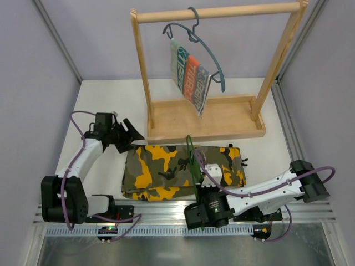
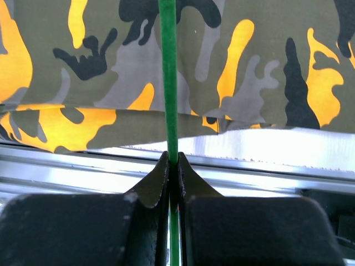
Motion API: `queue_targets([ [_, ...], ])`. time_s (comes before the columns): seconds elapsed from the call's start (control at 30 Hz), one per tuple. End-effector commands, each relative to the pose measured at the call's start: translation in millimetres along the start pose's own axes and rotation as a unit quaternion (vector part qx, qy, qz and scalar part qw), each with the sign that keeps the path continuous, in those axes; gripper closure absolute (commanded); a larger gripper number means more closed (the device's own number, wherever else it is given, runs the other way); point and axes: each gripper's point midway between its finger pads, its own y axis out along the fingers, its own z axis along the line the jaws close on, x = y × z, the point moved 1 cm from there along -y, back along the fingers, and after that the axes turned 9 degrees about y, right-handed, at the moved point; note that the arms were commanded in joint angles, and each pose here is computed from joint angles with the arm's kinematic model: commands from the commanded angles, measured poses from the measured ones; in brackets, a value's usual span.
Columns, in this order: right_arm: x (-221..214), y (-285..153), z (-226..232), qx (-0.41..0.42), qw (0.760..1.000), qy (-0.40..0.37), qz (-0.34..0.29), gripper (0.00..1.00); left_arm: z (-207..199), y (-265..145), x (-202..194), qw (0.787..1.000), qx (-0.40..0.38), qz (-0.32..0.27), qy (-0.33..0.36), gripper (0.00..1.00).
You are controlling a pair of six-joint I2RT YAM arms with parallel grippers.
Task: Place the trousers on the hanger
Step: Place trousers on hanger
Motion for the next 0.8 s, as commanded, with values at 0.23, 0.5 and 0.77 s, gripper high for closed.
queue_targets([
  [0.23, -7, -7, 14, 0.019, 0.998, 0.048, -0.023, 0.96, 85, 2, -23, 0.976, 0.214, 0.046, -0.018, 0.22],
  [0.5, -18, -1, 10, 0.024, 0.997, 0.070, -0.010, 0.96, 86, 20, -50, 0.977, 0.181, 0.095, -0.054, 0.29],
  [0.77, -40, 11, 5, 0.015, 0.997, 0.074, 0.009, 0.96, 88, 19, -57, 0.978, 0.177, 0.093, -0.056, 0.38],
])
